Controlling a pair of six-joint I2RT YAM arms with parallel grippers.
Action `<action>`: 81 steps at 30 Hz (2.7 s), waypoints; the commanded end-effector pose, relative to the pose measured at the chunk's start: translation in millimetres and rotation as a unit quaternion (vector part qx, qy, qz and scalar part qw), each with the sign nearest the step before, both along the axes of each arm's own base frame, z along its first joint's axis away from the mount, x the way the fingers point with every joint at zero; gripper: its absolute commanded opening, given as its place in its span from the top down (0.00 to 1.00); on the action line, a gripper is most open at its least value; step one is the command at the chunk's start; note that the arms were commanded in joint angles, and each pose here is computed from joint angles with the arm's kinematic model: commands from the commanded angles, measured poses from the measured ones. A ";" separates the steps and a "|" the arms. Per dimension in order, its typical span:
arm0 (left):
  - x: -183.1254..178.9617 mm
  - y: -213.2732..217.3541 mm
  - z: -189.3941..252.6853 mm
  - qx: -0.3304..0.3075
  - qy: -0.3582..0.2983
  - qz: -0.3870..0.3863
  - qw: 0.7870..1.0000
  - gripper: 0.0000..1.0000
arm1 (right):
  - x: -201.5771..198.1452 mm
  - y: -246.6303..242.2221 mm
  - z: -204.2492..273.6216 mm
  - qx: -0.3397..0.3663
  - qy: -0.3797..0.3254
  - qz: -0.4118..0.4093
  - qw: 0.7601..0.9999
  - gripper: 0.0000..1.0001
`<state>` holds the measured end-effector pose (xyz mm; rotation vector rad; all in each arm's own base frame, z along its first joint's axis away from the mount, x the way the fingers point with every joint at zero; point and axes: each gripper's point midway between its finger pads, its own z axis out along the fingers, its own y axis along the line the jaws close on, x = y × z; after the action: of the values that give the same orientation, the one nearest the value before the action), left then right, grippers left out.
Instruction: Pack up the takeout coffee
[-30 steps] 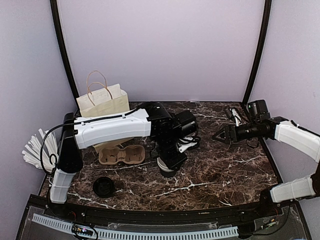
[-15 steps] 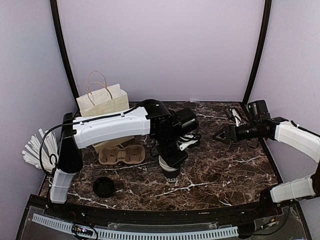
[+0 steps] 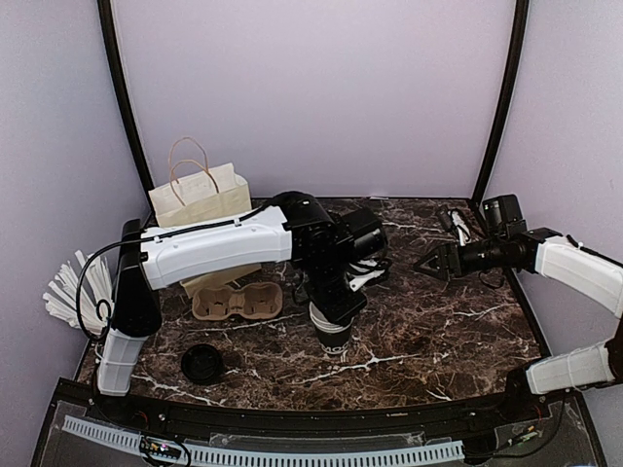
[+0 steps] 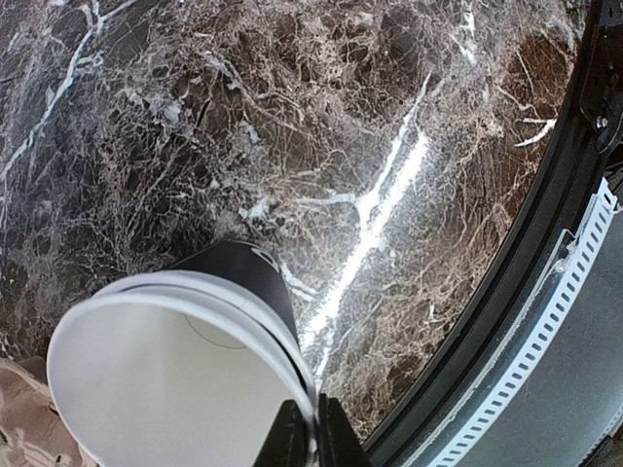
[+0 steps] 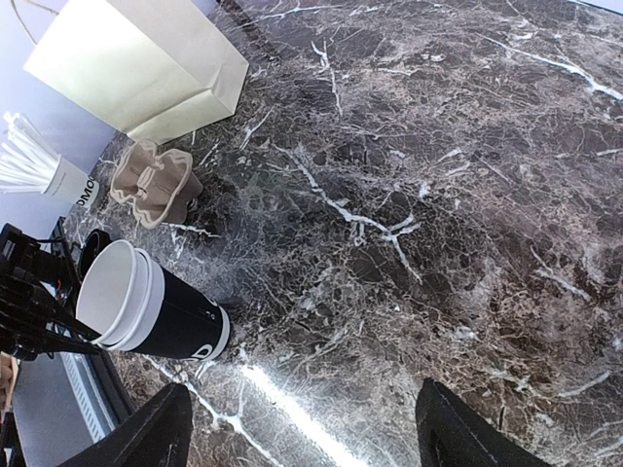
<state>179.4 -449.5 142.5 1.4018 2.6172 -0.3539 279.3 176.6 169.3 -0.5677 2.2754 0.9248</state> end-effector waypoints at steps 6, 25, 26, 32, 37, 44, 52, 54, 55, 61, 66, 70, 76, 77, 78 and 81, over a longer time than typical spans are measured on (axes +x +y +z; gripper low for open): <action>3.2 7.6 7.6 0.010 -0.010 0.009 1.000 1.00 | -0.4 -1.2 5.1 0.002 -0.024 0.001 1.000 0.20; 96.1 -30.3 112.8 -0.219 -0.107 0.211 0.947 1.00 | 3.8 58.2 63.3 0.029 0.029 0.098 0.994 0.25; 99.0 -29.5 118.4 -0.235 -0.099 0.228 0.940 1.00 | 4.8 58.4 64.8 0.031 0.028 0.095 0.995 0.24; 104.3 -36.5 119.8 -0.296 -0.066 0.279 0.911 1.00 | 3.1 60.3 45.7 0.031 0.048 0.087 0.995 0.20; 96.5 -38.0 119.9 -0.330 -0.031 0.298 0.895 1.00 | 7.4 68.8 48.6 0.027 0.027 0.088 0.995 0.21; 86.9 -40.7 114.5 -0.338 -0.010 0.284 0.897 1.00 | 7.5 79.8 39.2 0.015 0.053 0.097 0.994 0.20; 77.1 -42.0 106.0 -0.331 -0.001 0.266 0.905 1.00 | 9.5 88.7 39.2 0.027 0.067 0.107 0.992 0.21; 74.5 -43.4 105.0 -0.331 0.001 0.262 0.907 1.00 | 6.1 91.7 43.2 0.037 0.070 0.118 0.990 0.21; 74.1 -43.5 103.4 -0.329 0.001 0.261 0.907 1.00 | 4.4 92.7 44.7 0.043 0.072 0.122 0.989 0.20; 68.5 -50.2 106.6 -0.339 0.006 0.247 0.908 1.00 | 3.2 93.7 36.4 0.042 0.088 0.119 0.988 0.18; 65.1 -52.5 110.2 -0.342 0.001 0.240 0.909 1.00 | 9.2 92.1 19.8 0.026 0.111 0.100 0.988 0.20; 63.9 -51.5 113.5 -0.343 -0.005 0.241 0.908 1.00 | 12.9 86.8 6.3 0.004 0.122 0.080 0.989 0.22; 65.9 -45.5 125.0 -0.348 -0.030 0.247 0.904 1.00 | 23.6 64.3 -22.5 -0.072 0.125 0.024 0.989 0.23; 66.5 -44.2 127.4 -0.349 -0.033 0.248 0.903 1.00 | 25.8 60.6 -26.9 -0.082 0.126 0.017 0.988 0.23; 66.5 -43.4 127.1 -0.348 -0.034 0.248 0.904 1.00 | 27.1 57.8 -30.9 -0.091 0.128 0.012 0.988 0.23; 65.5 -41.6 130.3 -0.349 -0.036 0.248 0.903 1.00 | 30.6 54.3 -37.6 -0.103 0.134 0.005 0.986 0.23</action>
<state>252.4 -494.9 202.6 0.4834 2.4532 -0.8919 290.4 262.3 171.1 -0.6747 2.4853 1.0978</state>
